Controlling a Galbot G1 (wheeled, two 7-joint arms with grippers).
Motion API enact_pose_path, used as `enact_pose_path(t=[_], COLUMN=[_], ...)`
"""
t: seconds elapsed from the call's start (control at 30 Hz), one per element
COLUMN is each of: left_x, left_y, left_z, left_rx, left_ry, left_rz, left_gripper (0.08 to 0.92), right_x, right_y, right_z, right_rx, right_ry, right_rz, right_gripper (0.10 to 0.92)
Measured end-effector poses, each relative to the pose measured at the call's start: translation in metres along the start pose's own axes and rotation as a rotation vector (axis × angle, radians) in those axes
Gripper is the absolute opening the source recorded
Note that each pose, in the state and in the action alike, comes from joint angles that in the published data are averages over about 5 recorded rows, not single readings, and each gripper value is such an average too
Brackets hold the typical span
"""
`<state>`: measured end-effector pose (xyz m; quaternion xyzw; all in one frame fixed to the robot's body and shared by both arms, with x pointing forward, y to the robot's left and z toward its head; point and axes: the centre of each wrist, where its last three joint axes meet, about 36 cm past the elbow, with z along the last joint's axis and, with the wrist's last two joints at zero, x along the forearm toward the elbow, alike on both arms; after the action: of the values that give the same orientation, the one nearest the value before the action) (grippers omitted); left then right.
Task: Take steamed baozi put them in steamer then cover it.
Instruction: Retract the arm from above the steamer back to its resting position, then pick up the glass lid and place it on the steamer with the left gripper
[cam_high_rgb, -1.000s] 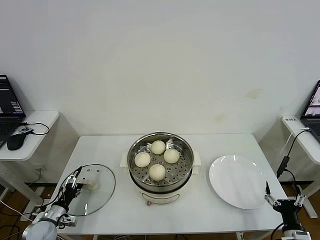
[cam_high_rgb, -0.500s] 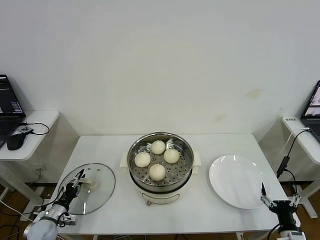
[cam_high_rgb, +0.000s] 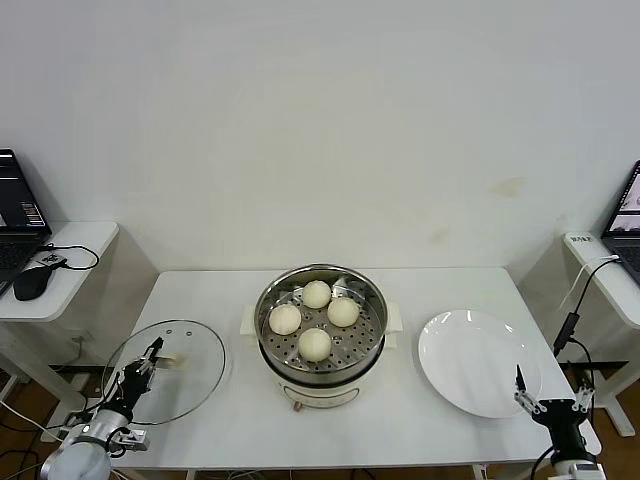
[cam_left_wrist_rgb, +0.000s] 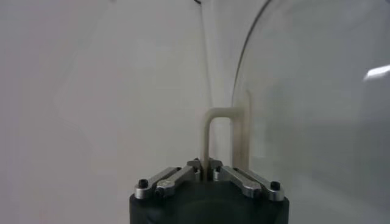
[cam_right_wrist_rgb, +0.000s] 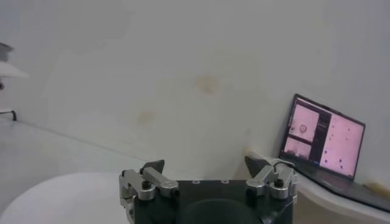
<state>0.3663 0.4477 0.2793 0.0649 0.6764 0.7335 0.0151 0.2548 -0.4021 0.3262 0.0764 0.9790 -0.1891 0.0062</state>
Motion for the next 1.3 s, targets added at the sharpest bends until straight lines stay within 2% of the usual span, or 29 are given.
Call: enact_pose_path(t=[0.17,0.37,0.53,0.67,0.87,1.1,1.3], left_x=[0.016,0.037,0.045,0.046,0.042,0.025,0.006], left_y=[0.017,0.052,0.091,0.126,0.165,0.19,0.204], left_z=[-0.011,-0.034,-0.058,-0.078,-0.106,-0.132,-0.155], left_rx=[0.029,0.075,0.109,0.139,0.184,0.206,0.198], left_ry=[0.056,0.138,0.167,0.159,0.118,0.071,0.062], left_rz=[-0.034,-0.066,-0.096,-0.129,-0.144,-0.141,-0.128], left_gripper=[0.139,0.139,0.139,0.139,0.139,0.139,0.139], right_x=[-0.003,-0.006,-0.007,-0.009,-0.012,-0.016,-0.017], right_y=[0.002,0.008,0.016,0.025,0.04,0.057,0.069], right_z=[-0.002,-0.005,-0.008,-0.008,-0.007,-0.009,-0.01], right_rx=[0.01,0.016,0.01,0.003,-0.008,-0.012,-0.001], right_ry=[-0.014,-0.027,-0.032,-0.034,-0.026,-0.026,-0.025], right_rz=[-0.011,-0.034,-0.061,-0.079,-0.1,-0.113,-0.124], right_gripper=[0.823,0.823,0.823,0.823,0.823,0.823,0.823])
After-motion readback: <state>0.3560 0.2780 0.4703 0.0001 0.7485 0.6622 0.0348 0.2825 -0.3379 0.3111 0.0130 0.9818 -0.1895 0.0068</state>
